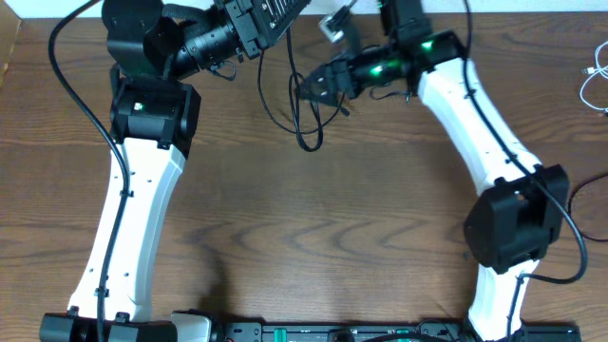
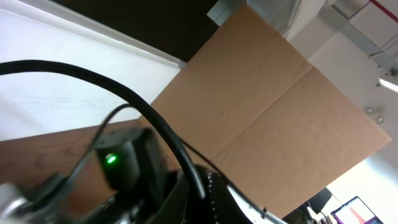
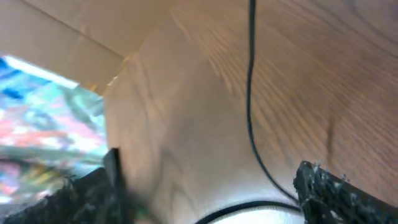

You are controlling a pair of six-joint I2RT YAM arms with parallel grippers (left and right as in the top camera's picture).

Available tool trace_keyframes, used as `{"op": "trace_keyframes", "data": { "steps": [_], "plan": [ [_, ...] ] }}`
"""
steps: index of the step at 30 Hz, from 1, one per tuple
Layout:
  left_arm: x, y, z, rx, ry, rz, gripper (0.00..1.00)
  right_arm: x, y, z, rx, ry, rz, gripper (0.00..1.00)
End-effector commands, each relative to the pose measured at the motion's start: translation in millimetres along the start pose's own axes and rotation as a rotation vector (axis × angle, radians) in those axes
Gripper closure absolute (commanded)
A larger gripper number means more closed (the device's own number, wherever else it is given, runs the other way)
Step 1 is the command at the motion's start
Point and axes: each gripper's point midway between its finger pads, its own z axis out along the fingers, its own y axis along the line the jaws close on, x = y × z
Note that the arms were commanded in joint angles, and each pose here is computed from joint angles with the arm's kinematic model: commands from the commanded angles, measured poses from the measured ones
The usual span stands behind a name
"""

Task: Untangle cables

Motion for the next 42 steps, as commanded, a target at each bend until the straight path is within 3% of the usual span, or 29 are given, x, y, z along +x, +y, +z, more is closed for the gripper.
{"op": "trace_keyframes", "data": {
  "steps": [1, 2, 3, 6, 9, 15, 20, 25, 33, 34, 37, 39, 42],
  "plan": [
    [-2.1, -10.5, -1.4, 0.020, 0.001, 0.013, 0.92, 6.1, -44.1, 17.8, 0.269, 0.014, 0.110, 0.14],
    [-1.9, -10.1, -1.4, 0.018, 0.002, 0.011, 0.93, 7.9, -62.5, 14.5, 0.382, 0.003, 0.170, 0.15],
    [-1.6, -9.9, -1.4, 0.018, 0.003, 0.010, 0.93, 14.3, -98.6, -2.8, 0.616, -0.039, 0.316, 0.19],
    [-1.5, -6.8, -2.6, 0.008, 0.004, 0.019, 0.93, 25.8, -135.1, -36.4, 0.856, -0.098, 0.470, 0.35],
    [-6.7, 2.7, -10.4, -0.023, -0.009, 0.057, 0.92, 38.9, -151.2, -55.0, 0.923, -0.077, 0.517, 0.49],
    [-33.4, 53.5, -49.2, -0.223, -0.112, 0.035, 0.92, 78.3, -169.6, -84.7, 0.978, 0.051, 0.594, 0.99],
    [-42.1, 112.9, -95.2, -0.501, -0.182, 0.015, 0.93, 98.5, -170.5, -99.2, 0.960, 0.155, 0.583, 0.99],
    [-17.5, 155.0, -126.9, -0.730, -0.131, -0.040, 0.93, 92.4, -143.1, -75.6, 0.672, 0.216, 0.444, 0.99],
    [58.8, 163.5, -113.3, -0.783, 0.157, -0.078, 0.92, 76.5, -104.3, -58.5, 0.467, 0.196, 0.355, 0.99],
    [66.4, 161.9, -110.4, -0.779, 0.185, -0.082, 0.83, 74.2, -100.3, -59.3, 0.453, 0.190, 0.346, 0.99],
    [81.2, 157.5, -103.9, -0.769, 0.235, -0.099, 0.43, 67.1, -90.8, -62.9, 0.436, 0.169, 0.326, 0.99],
    [87.6, 154.6, -99.2, -0.760, 0.256, -0.105, 0.32, 62.3, -86.8, -66.0, 0.438, 0.155, 0.311, 0.99],
    [94.2, 149.8, -90.9, -0.742, 0.278, -0.102, 0.24, 58.2, -83.1, -68.9, 0.441, 0.142, 0.302, 0.99]
  ]
}}
